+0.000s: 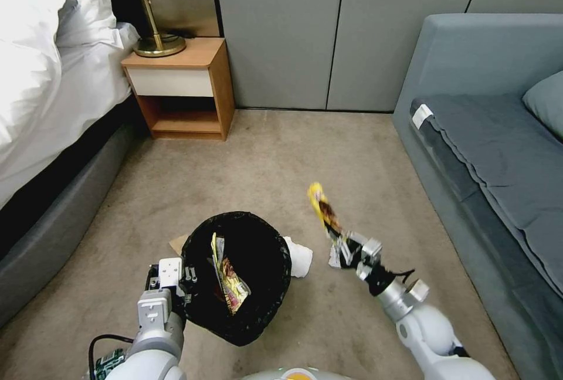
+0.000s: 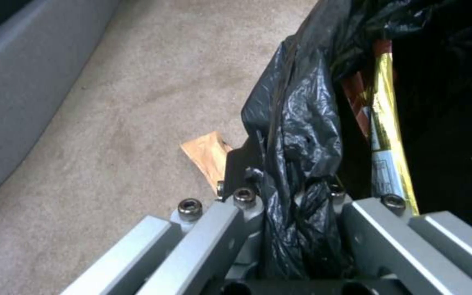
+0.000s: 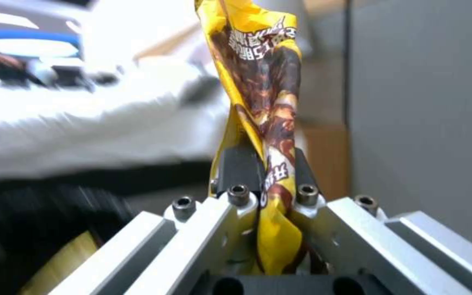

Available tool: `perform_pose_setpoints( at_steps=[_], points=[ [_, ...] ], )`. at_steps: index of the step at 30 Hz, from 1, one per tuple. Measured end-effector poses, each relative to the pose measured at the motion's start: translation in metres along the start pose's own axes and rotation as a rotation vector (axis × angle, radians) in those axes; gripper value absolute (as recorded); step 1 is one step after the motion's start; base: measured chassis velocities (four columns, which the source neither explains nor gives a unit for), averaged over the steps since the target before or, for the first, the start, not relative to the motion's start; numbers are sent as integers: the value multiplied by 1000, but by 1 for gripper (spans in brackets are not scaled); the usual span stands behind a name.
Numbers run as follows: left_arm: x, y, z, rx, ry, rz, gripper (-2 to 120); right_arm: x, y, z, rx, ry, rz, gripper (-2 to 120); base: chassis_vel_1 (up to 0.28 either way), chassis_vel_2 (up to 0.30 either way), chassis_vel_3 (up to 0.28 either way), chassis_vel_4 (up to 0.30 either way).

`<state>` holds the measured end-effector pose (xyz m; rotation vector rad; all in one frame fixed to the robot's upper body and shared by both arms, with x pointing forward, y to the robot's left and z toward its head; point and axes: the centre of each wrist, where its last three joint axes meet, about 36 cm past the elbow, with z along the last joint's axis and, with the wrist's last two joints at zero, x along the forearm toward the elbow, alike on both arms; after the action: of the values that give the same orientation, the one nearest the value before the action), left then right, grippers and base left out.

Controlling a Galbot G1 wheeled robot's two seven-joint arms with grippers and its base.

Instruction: Pick up the trash bin, then pick up the garbage from the floor and place it into the trash bin.

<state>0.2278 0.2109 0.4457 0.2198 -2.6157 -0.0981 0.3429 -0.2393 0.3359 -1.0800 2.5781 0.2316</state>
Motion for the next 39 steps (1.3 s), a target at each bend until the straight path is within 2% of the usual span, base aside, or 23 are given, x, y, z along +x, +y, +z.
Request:
perform_pose_setpoints(
  at_steps=[2, 6, 9, 15, 17, 27, 31, 39],
  points=[
    [0, -1, 0, 2, -1, 4, 3, -18, 18, -20, -16, -27, -70, 0, 0, 0, 0, 0],
    [-1, -2, -1, 3, -2, 7, 3, -26, 32, -21, -28, -12, -119, 0, 0, 0, 0, 0],
    [-1, -3, -1, 4, -1, 11, 3, -33, 53, 4, -24, 70, -196, 0, 0, 0, 0, 0],
    [0, -5, 0, 10, 1, 18, 3, -33, 70, 32, -38, 146, -248, 0, 0, 0, 0, 0],
    [0, -6, -1, 12, 1, 21, 3, -32, 78, 52, -44, 194, -266, 0, 0, 0, 0, 0],
    [1, -11, 2, 16, 9, 30, 3, -30, 77, 97, -52, 298, -265, 0, 0, 0, 0, 0],
    [1, -11, 3, 16, 11, 30, 3, -27, 77, 103, -55, 327, -265, 1, 0, 0, 0, 0],
    [-3, -11, 0, 21, 2, 33, 3, -22, 81, 105, -54, 346, -272, 30, 0, 0, 0, 0]
  ],
)
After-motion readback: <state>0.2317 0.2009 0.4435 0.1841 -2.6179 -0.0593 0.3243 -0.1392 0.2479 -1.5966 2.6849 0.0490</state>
